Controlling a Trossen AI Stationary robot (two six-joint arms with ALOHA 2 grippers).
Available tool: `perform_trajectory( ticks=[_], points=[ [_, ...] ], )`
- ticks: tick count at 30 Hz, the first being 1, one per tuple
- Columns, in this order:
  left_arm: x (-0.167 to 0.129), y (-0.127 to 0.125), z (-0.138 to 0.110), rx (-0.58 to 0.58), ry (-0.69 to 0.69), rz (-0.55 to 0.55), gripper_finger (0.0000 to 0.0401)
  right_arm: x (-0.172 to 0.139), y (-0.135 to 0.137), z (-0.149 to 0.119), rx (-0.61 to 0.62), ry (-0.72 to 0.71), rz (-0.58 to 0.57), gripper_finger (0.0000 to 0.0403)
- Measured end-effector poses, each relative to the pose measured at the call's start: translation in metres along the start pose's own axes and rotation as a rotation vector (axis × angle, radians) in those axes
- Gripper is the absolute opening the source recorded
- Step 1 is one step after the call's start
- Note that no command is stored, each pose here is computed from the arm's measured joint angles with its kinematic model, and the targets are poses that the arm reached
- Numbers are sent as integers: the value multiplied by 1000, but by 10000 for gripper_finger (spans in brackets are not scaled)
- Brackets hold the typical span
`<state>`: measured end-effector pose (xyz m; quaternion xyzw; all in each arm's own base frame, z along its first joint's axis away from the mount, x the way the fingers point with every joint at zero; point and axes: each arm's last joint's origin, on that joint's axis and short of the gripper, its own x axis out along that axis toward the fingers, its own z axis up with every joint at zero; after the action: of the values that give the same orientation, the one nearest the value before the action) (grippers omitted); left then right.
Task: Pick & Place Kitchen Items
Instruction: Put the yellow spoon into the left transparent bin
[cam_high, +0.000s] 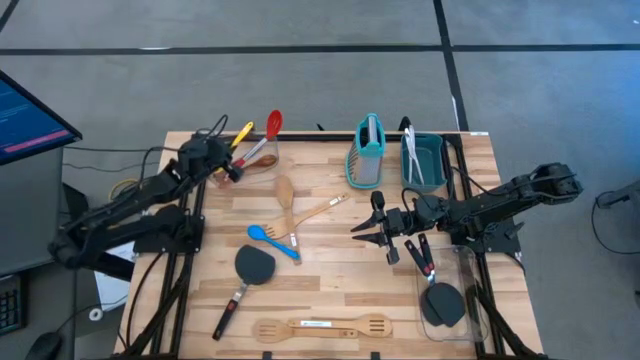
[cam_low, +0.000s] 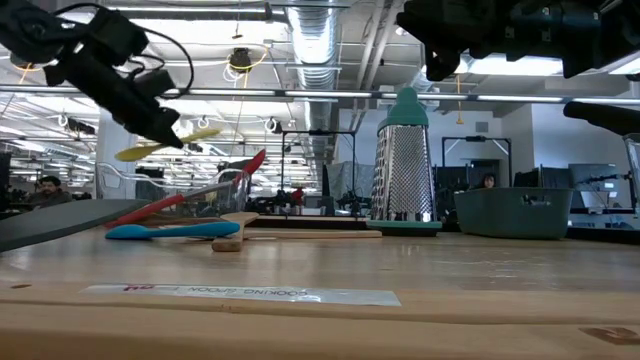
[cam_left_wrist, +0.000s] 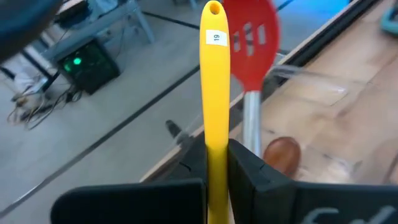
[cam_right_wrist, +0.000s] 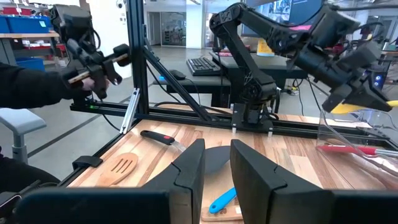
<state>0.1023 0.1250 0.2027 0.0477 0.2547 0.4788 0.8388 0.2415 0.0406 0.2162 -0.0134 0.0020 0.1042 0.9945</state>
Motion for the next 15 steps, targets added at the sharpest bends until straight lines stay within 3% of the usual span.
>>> perform_trajectory(
  ticks=[8, 15],
  points=[
    [6, 3, -16, -90, -50, 28, 5, 0, 0, 0, 0, 0, 0, 70],
    [14, -1, -25, -77, 7, 7, 5, 0, 0, 0, 0, 0, 1, 70]
  ],
)
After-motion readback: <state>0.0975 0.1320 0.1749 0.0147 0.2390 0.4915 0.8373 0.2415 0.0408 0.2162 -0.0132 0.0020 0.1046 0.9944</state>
